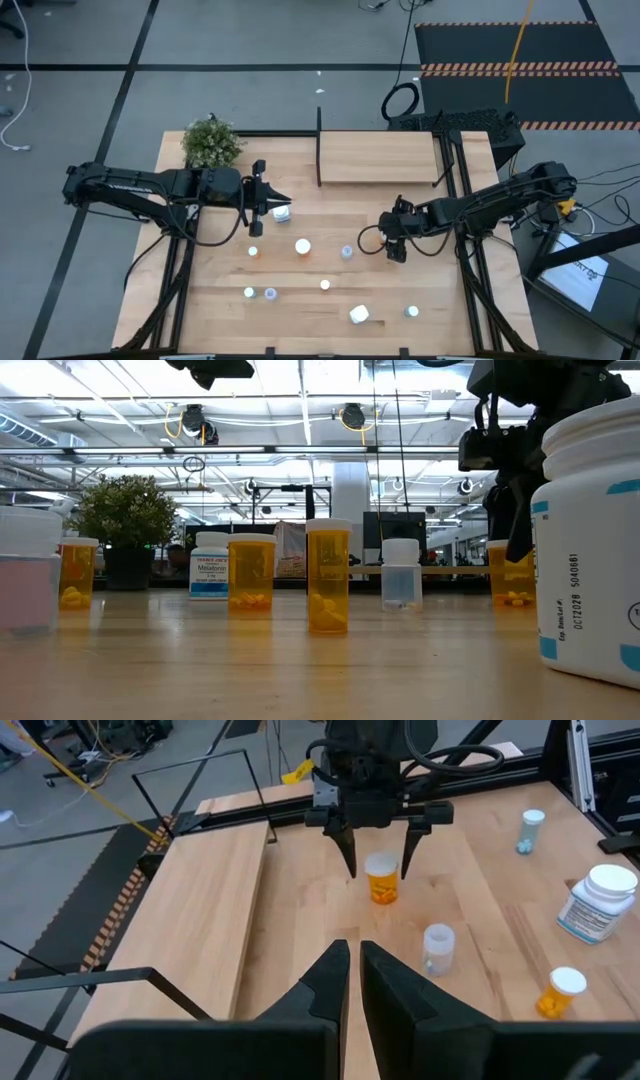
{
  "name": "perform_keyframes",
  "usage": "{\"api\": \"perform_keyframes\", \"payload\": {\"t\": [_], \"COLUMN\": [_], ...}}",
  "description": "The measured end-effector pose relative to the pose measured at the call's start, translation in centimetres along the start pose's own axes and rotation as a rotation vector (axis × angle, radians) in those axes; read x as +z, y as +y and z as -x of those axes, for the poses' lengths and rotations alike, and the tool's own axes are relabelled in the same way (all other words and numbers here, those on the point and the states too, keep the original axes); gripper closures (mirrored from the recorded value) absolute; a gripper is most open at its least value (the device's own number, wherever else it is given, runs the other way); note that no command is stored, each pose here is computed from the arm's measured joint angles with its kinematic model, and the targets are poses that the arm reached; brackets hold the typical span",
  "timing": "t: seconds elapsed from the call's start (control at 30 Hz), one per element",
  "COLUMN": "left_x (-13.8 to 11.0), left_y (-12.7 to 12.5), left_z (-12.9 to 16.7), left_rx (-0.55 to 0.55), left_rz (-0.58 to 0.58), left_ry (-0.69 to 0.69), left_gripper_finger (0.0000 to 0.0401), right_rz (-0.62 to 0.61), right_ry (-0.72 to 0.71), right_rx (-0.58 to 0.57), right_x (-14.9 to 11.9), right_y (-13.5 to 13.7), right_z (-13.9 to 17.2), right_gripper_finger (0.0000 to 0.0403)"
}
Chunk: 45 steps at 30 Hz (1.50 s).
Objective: Pick and place medicine bottles onto shelf by color
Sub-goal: Put the right large orange pill bottle on the shelf
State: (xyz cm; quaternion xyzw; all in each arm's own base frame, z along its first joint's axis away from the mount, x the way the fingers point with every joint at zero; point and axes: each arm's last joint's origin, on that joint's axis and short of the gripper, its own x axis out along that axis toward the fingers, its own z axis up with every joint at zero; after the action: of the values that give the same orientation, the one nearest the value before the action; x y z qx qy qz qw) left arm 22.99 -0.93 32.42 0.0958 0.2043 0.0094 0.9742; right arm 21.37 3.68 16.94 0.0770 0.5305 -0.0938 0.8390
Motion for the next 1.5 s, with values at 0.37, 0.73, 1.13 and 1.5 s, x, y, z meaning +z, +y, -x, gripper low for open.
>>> {"api": "perform_keyframes", "payload": {"t": [0.37, 0.73, 1.13, 1.5], "left_x": [0.00, 0.00, 0.00, 0.01], "left_y": [0.00, 0.00, 0.00, 0.01], "left_z": [0.00, 0.00, 0.00, 0.00], "left_rx": [0.000, 0.000, 0.000, 0.000], "left_rz": [0.001, -0.006, -0.011, -0.012], "left_ry": [0.000, 0.000, 0.000, -0.001], "left_gripper_finger": [0.0368, 0.0368, 0.0368, 0.0368], "right_rz": [-0.022, -0.022, -0.020, -0.019], "right_ry": [0.001, 0.010, 0.026, 0.026], "right_rx": [0.002, -0.001, -0.010, -0.010], "right_x": [0.00, -0.05, 0.35, 0.36], "right_y": [0.00, -0.02, 0.05, 0.05], "right_z": [0.00, 0.05, 0.61, 0.61], "right_gripper_finger": [0.0090, 0.0090, 0.0090, 0.0090]}}
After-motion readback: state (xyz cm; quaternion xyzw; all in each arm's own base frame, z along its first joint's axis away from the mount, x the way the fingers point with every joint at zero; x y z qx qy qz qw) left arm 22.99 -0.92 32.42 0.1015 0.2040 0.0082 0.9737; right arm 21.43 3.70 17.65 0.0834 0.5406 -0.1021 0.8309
